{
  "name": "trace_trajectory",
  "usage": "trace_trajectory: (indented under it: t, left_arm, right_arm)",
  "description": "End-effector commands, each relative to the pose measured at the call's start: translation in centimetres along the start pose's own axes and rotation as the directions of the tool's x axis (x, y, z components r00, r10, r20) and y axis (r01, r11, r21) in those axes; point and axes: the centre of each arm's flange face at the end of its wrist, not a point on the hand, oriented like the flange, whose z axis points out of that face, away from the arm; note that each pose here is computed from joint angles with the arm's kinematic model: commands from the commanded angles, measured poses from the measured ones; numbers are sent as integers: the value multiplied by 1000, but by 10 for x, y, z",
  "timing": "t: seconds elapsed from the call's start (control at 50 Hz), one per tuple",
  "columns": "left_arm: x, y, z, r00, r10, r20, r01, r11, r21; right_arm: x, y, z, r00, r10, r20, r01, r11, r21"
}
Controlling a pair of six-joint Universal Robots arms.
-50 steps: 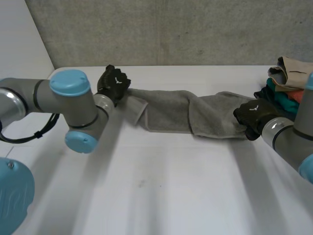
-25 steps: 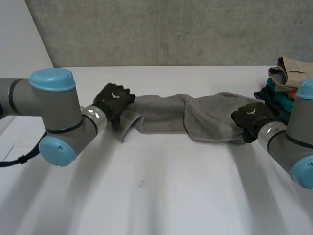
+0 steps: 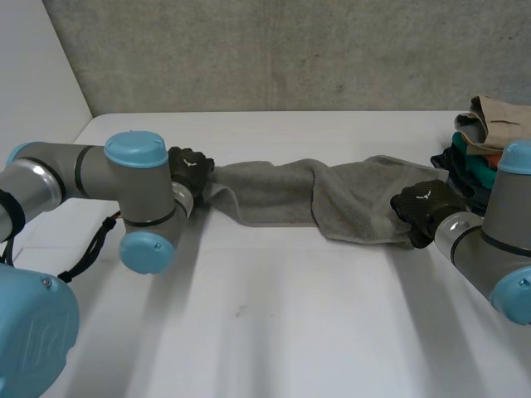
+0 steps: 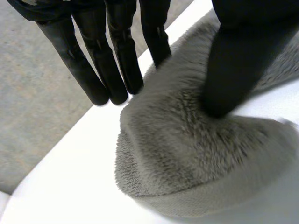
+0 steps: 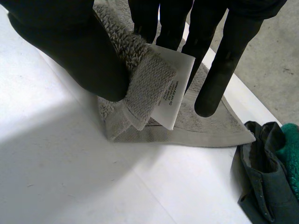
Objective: Fold the laundry.
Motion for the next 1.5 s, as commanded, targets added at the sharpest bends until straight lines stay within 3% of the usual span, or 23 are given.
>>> trace_trajectory:
  t: [0.02,0.14,0.28,0.36,0.46,0.54,0.66,0.74,0.76,0.8,0.82,0.84,0.88,0.9,0.94,0.96,0.98,1.04,1.1,1.24,1.4,1.5]
  left_arm:
    - [-6,4,6,997,78,-14,-77,997,4]
    - [-20,1,-12,993,109,-41,-112,992,-63]
    - [-64,-25,-70,993,100,-60,-106,989,-100]
    - [-88,-35,-111,989,130,-65,-137,983,-120]
    - [-100,-17,-142,958,248,-144,-275,938,-212]
    - [-103,-1,-141,923,315,-219,-366,896,-252]
    - [-97,3,-115,908,346,-234,-398,889,-229]
    - [-100,-20,-88,916,370,-155,-391,909,-140]
    - [-107,-36,-77,921,379,-91,-387,917,-93]
    - [-117,-58,-69,927,376,-5,-376,926,-35]
    - [-133,-87,-64,930,353,102,-359,932,42]
    - [-141,-101,-63,929,334,158,-350,933,85]
    - [-159,-132,-63,923,275,268,-330,925,187]
    - [-188,-172,-66,903,135,407,-293,887,357]
    - [-205,-193,-71,883,48,468,-285,846,450]
    - [-218,-208,-76,867,-29,497,-278,800,531]
    - [-223,-214,-78,859,-56,509,-281,780,560]
    - [-235,-225,-83,840,-132,526,-281,723,631]
    - [-234,-219,-80,846,-131,516,-266,737,622]
    - [-216,-155,-49,898,-57,436,-178,859,480]
    - [-156,-57,-14,968,29,250,-115,934,339]
    - [-122,-15,-6,983,68,172,-114,954,276]
  right_arm:
    - [8,-7,-3,1000,0,-19,0,1000,12]
    - [20,-16,-11,999,-28,-28,28,1000,7]
    - [47,-31,-39,992,-123,-8,122,990,-70]
    - [55,-27,-61,978,-198,69,207,962,-176]
    - [62,-15,-77,929,-321,186,363,892,-269]
    - [61,2,-63,915,-342,215,396,864,-310]
    - [44,21,-43,900,-344,266,425,824,-374]
    - [48,0,-20,902,-401,161,432,848,-307]
    - [51,-8,-15,907,-403,122,421,862,-284]
    - [67,-40,0,922,-384,-41,371,910,-184]
    - [75,-52,3,924,-370,-100,355,924,-145]
    - [95,-81,8,920,-308,-243,308,951,-36]
    - [115,-109,8,904,-230,-360,276,958,80]
    - [135,-136,5,878,-118,-463,243,944,221]
    - [159,-164,-4,832,18,-555,240,890,388]
    - [166,-172,-8,813,59,-579,249,864,437]
    - [180,-186,-18,774,125,-621,281,811,513]
    - [191,-195,-25,728,171,-663,336,755,564]
    - [181,-191,-21,744,161,-649,331,755,567]
    - [146,-160,5,835,76,-545,247,834,493]
    - [92,-103,44,934,-24,-357,152,930,336]
    - [56,-52,70,971,-64,-232,109,977,184]
